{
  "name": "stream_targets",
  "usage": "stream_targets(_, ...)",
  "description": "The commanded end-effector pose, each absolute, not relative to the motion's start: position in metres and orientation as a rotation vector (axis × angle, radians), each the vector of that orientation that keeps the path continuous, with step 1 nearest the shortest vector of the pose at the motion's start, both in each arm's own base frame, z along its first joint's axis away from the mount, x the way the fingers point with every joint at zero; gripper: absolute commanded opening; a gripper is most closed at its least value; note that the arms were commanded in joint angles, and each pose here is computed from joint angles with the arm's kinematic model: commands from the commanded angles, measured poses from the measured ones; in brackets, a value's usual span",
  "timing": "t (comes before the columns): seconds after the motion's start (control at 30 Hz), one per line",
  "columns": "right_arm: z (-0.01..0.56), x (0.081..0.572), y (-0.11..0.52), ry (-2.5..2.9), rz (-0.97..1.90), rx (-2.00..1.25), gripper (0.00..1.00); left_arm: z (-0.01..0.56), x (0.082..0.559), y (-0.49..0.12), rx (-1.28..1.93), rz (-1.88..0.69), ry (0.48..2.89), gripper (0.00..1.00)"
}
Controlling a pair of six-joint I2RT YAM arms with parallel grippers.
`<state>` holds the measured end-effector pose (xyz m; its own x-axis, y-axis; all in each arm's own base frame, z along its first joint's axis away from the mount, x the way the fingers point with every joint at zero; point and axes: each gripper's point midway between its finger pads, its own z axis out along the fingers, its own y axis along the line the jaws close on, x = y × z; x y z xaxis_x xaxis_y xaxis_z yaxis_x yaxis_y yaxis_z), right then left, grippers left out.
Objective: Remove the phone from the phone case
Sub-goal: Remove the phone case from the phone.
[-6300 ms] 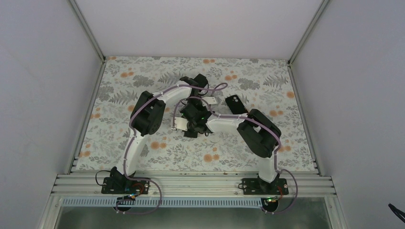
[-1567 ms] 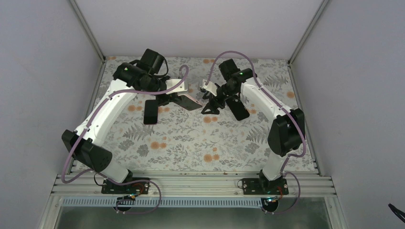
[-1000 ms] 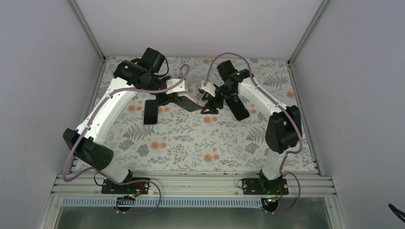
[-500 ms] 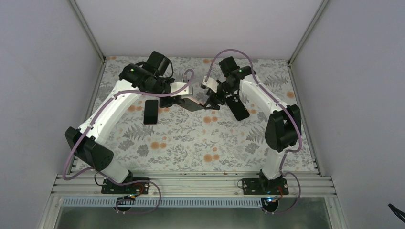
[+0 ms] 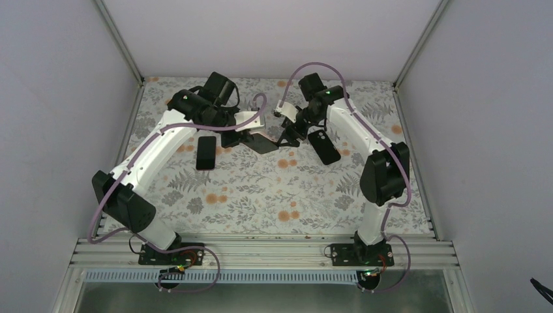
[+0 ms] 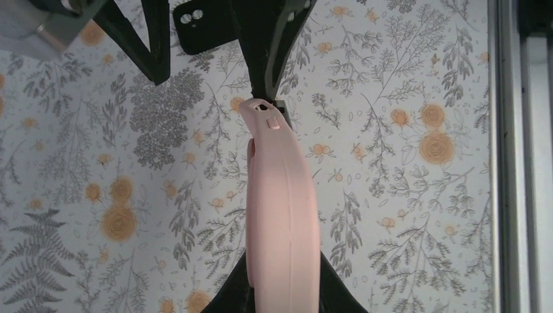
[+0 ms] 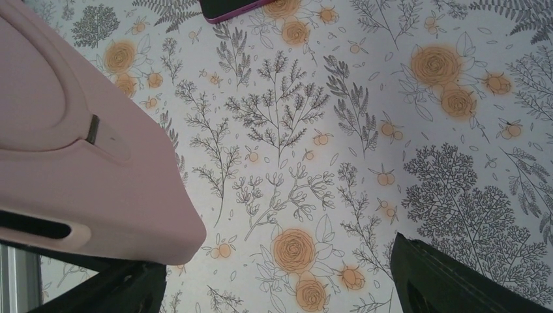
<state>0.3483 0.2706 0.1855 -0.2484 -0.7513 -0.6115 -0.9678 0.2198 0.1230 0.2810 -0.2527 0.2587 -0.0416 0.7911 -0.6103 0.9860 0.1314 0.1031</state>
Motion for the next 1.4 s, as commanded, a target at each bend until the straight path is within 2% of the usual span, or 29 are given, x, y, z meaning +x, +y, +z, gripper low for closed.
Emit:
stream_targets(0.0,0.243,0.335,0.327,1.81,0.813,-1.552,0.89,0.321,0.246,-0.313,1.731,-0.862,1.546,0.02)
stream_targets(0.13,0.231,0.371,0.317,1.874,0.581,-1.428,0.9,0.345,0.224,-0.321,1.773,-1.076,1.467,0.02)
stream_targets(0.2,0.22,0.4,0.303,1.919,0.413,-1.353,0.95,0.357,0.213,-0.322,1.783,-1.151,1.432,0.02)
stream_targets(0.4,0.202,0.464,0.257,2.006,0.245,-1.219,0.98,0.362,0.202,-0.314,1.8,-1.094,1.417,0.02)
stream_targets(0.83,0.192,0.491,0.209,2.063,0.152,-1.144,1.0,0.357,0.197,-0.306,1.811,-1.049,1.435,0.02)
stream_targets(0.97,0.202,0.456,0.218,2.022,0.289,-1.269,1.0,0.345,0.206,-0.306,1.813,-1.004,1.473,0.02)
stream_targets(1.17,0.217,0.345,0.218,1.915,0.538,-1.49,0.99,0.321,0.227,-0.302,1.78,-0.858,1.554,0.02)
stream_targets(1.37,0.22,0.276,0.205,1.899,0.631,-1.554,0.97,0.314,0.237,-0.3,1.772,-0.796,1.572,0.02)
